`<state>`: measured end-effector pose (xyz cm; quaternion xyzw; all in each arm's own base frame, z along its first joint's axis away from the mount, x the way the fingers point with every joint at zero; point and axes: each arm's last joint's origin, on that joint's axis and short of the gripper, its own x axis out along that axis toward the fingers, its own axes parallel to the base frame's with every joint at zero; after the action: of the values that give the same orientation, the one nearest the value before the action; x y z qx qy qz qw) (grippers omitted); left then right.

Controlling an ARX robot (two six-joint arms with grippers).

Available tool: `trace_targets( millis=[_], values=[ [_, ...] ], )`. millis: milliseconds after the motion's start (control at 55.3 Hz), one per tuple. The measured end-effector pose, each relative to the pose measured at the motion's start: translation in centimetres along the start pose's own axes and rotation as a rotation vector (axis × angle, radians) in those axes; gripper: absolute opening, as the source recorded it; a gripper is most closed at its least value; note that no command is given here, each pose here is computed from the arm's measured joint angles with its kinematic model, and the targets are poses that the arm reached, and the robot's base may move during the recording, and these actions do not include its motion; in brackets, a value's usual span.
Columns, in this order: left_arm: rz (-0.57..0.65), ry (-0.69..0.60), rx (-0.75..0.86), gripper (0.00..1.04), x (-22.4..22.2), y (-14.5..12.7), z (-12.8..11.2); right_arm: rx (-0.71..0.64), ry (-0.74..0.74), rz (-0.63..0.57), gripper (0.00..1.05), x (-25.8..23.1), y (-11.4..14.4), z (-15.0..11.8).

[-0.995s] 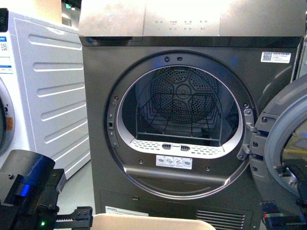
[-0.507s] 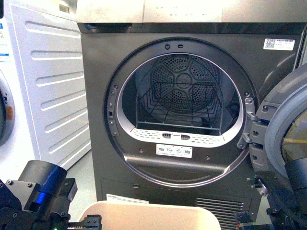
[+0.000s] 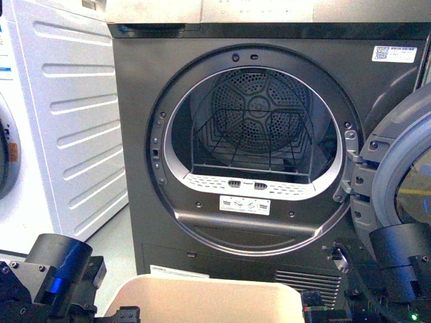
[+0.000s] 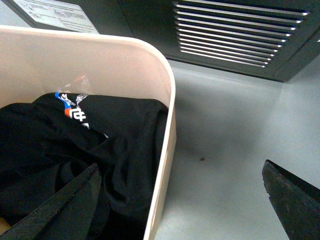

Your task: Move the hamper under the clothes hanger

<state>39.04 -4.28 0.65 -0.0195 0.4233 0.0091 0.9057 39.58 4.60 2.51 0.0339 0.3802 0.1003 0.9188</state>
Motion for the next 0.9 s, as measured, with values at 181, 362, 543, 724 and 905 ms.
trace_targets(
  millis=[181, 362, 543, 724, 905],
  values=[
    [-0.008, 0.007, 0.004, 0.98, 0.6, -0.4, -0.3, 0.018, 0.002, 0.007, 0.97, 0.4, 0.5, -0.5],
    [-0.017, 0.007, 0.006, 0.98, 0.8, -0.8, -0.5, 0.023, 0.045, 0.0, 0.97, 1.3, 0.6, -1.9],
    [-0.018, 0.001, 0.005, 0.98, 0.8, -0.8, -0.5, 0.02, 0.075, -0.004, 0.97, 2.3, 0.7, -2.8],
    [-0.014, 0.006, 0.002, 0.98, 1.0, -0.6, -0.6, 0.021, 0.097, -0.004, 0.97, 3.2, 0.6, -3.1],
    [-0.001, 0.011, -0.002, 0.98, 1.3, -0.2, -0.7, 0.017, 0.097, -0.002, 0.97, 3.6, 0.7, -2.8]
  ],
)
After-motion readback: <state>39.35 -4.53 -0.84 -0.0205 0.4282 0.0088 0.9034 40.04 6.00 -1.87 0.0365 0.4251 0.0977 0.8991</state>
